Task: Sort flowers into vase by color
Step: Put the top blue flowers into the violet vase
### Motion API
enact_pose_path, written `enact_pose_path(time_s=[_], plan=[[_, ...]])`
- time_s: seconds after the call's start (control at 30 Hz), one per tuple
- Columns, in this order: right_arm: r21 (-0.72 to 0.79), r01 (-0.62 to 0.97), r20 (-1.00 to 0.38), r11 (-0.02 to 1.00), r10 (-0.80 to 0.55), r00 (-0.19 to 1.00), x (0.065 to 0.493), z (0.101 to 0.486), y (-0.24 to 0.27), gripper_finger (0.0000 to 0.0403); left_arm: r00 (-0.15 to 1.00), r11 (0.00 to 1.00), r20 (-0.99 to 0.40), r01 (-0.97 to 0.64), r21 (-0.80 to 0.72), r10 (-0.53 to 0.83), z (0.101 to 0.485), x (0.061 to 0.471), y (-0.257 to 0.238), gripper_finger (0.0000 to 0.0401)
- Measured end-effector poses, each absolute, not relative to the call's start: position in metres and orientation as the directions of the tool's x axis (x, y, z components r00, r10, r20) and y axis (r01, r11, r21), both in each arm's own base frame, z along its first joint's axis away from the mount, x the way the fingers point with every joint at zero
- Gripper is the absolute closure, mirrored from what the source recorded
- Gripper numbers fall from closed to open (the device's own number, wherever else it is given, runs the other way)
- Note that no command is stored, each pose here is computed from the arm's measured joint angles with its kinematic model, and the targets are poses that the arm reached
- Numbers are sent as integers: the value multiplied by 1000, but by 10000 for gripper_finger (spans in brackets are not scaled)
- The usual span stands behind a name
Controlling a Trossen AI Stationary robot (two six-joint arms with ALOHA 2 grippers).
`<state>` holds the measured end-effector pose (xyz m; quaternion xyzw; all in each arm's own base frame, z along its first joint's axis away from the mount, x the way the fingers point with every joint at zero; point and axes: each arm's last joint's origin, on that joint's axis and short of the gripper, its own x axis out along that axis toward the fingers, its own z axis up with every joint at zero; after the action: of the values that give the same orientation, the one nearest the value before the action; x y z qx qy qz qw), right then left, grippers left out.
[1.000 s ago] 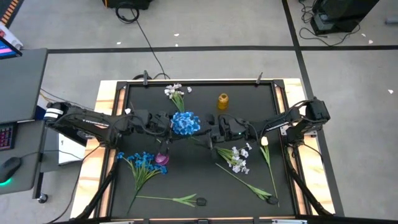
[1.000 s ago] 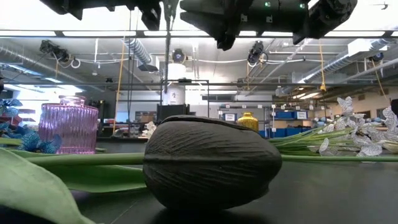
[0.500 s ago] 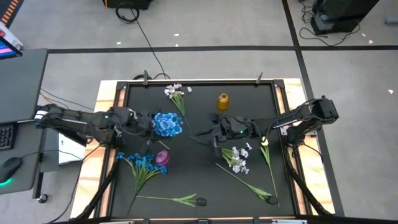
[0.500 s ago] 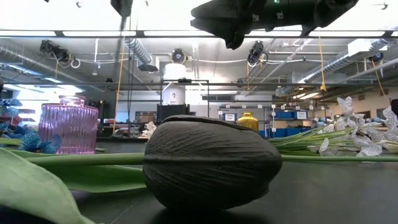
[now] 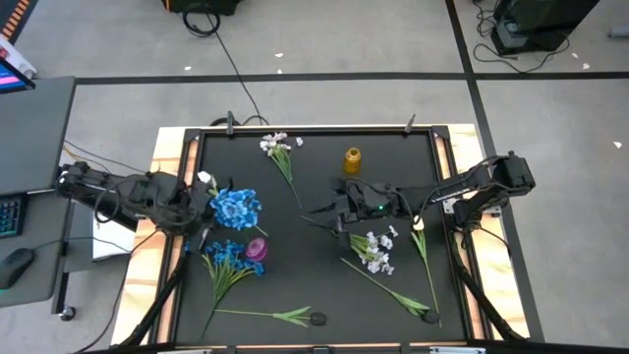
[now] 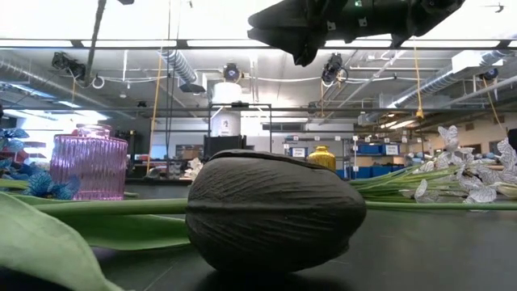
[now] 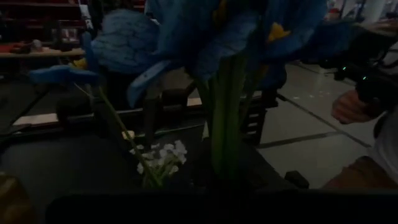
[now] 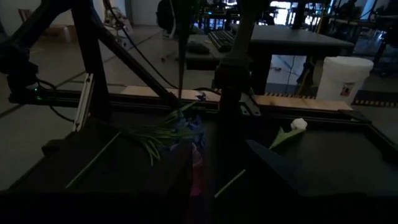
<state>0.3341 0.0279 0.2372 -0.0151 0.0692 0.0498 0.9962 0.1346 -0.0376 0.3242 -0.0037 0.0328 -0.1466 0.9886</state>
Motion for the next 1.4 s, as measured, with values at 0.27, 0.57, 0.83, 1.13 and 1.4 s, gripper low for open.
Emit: enact_pose_path(time_s=[0.27,0.57,0.83,1.13,1.4], plan=[[-17,-101,-139,995,97,985,334,237,28,251,953,953,-80,297,51,-293,323,129,-38,381],[-16,-101,-138,995,98,986,334,237,28,251,957,954,3,290,69,-291,294,121,-36,381],[-16,-100,-121,995,98,988,334,239,28,251,956,957,59,288,18,-289,276,112,-33,381],[-16,-100,-110,995,98,989,335,240,28,250,962,962,24,272,-10,-272,257,116,-33,381],[-16,-101,-110,995,98,989,335,240,28,250,962,962,-7,272,-8,-272,253,116,-34,381]])
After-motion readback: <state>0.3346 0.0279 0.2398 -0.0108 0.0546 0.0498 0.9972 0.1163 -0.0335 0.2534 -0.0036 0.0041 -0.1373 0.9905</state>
